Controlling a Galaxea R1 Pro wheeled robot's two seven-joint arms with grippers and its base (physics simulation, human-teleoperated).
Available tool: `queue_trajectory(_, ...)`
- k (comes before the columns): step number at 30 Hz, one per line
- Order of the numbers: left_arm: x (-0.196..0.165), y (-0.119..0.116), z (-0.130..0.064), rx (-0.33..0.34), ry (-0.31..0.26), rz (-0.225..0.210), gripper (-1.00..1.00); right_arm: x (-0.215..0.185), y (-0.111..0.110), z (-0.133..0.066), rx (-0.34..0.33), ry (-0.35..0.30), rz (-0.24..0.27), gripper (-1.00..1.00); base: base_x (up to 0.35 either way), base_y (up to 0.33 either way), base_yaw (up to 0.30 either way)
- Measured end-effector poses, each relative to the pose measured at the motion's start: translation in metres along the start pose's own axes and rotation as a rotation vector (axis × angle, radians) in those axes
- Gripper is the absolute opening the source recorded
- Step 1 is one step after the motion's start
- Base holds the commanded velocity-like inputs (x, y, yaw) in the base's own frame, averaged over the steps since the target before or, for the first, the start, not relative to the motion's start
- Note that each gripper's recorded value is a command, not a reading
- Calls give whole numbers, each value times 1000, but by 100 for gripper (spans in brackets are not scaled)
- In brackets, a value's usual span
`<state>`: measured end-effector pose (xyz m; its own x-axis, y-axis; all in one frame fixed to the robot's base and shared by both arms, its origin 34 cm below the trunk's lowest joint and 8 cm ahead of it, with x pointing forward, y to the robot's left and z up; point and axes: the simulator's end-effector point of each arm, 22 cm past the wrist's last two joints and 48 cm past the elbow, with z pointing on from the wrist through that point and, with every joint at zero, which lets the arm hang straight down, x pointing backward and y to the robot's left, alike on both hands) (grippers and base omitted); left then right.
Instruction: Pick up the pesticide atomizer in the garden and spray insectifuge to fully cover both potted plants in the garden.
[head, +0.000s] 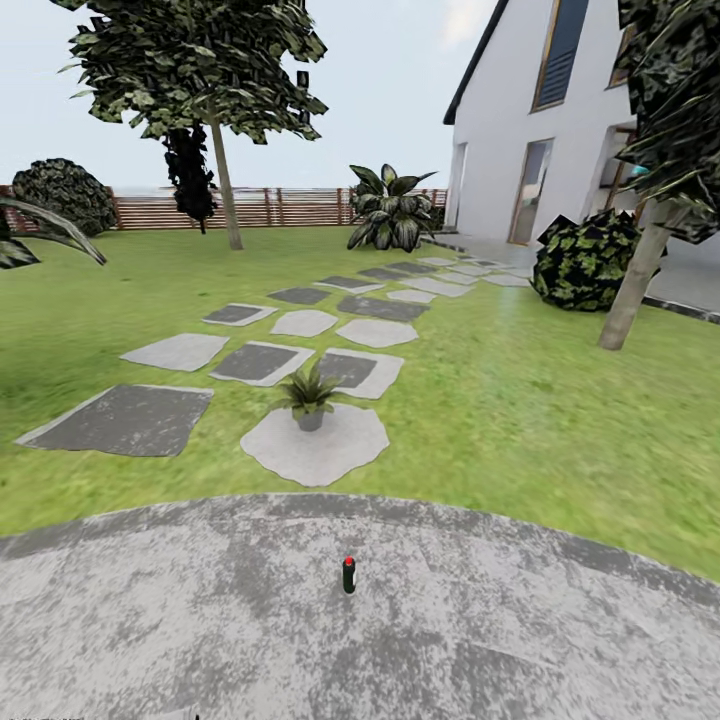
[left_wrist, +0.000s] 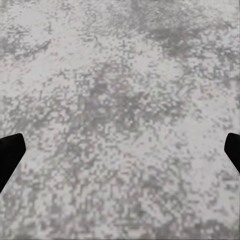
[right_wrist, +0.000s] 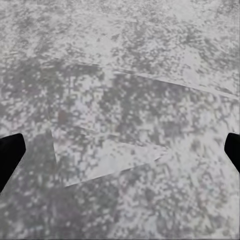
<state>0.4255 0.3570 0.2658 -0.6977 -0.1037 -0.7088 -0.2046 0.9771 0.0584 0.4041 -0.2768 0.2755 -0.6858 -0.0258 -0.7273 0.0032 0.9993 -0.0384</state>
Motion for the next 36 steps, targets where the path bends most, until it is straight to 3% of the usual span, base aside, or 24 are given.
queue_trajectory(9, 0, 0, 0, 0, 0, 0, 100, 0, 3, 0, -12, 1, -7, 100, 196, -175, 78)
queue_trajectory(26, 0, 0, 0, 0, 0, 0, 100, 1, 4, 0, -13, 2, -6, 100, 27, -87, 1)
queue_trajectory(36, 0, -1, 0, 2, 0, 0, 100, 1, 4, 0, -13, 3, -6, 100, 213, -143, 0)
